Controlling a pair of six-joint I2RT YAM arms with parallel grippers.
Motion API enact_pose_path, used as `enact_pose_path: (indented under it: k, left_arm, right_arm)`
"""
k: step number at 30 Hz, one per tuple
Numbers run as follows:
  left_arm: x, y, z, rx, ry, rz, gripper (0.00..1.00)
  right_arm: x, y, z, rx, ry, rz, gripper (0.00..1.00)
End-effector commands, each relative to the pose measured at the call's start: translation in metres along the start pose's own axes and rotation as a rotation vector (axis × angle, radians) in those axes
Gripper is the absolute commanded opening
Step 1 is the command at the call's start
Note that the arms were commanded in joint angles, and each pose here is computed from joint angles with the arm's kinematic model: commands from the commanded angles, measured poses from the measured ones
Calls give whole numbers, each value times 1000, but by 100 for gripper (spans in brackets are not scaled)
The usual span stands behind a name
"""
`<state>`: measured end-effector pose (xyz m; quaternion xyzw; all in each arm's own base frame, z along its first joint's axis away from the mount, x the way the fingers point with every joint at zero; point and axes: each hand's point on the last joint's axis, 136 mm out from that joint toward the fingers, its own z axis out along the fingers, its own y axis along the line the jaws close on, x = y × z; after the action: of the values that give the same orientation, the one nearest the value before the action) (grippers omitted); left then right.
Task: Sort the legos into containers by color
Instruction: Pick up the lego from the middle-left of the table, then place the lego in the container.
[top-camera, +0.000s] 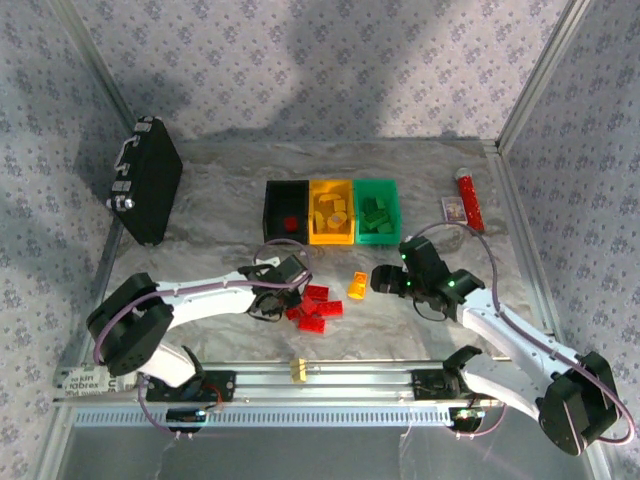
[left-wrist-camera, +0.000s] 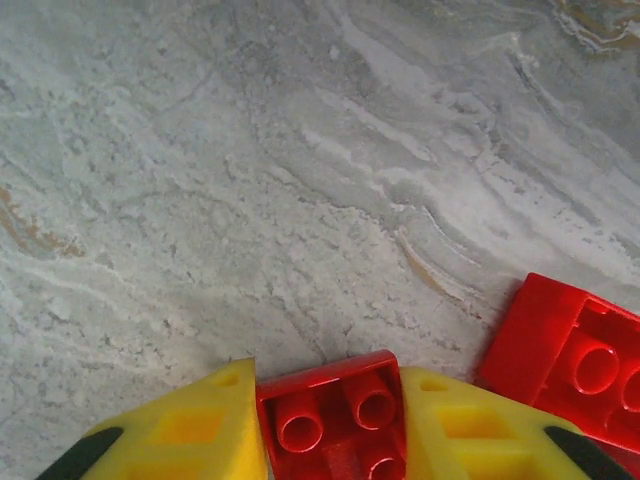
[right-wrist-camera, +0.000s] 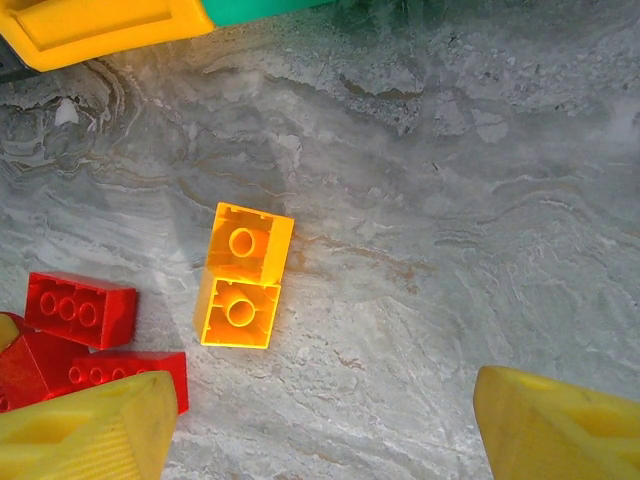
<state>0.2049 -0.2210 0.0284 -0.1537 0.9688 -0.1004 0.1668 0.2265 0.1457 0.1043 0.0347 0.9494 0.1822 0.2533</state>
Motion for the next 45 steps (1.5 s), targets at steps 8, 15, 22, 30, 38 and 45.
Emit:
enact_pose_path:
  k: [8,15,22,30,38,45]
  left_arm:
    - [-68,-24,-45,59,-94,72,25]
    - [-157,-52,-85,152,-225,119,25]
    - [-231,-69,-59,93,-206,182,25]
    - [-245,-66,-23,0,-142,249,26]
    - [-235,-64,-46,67,-218,293,84]
    - [-223,-57,-95,131,-278,307,86]
  right_arm:
    - [5,-3,-1,-8,7,12,80]
    - [7,-2,-5,-14,5,17,79]
    - [7,2,-19,-18,-8,8,79]
    - [14,-9,-36,9,-30,8,79]
    - [13,-2,-31,-18,-21,10,79]
    - [11,12,-22,-37,-3,-23,79]
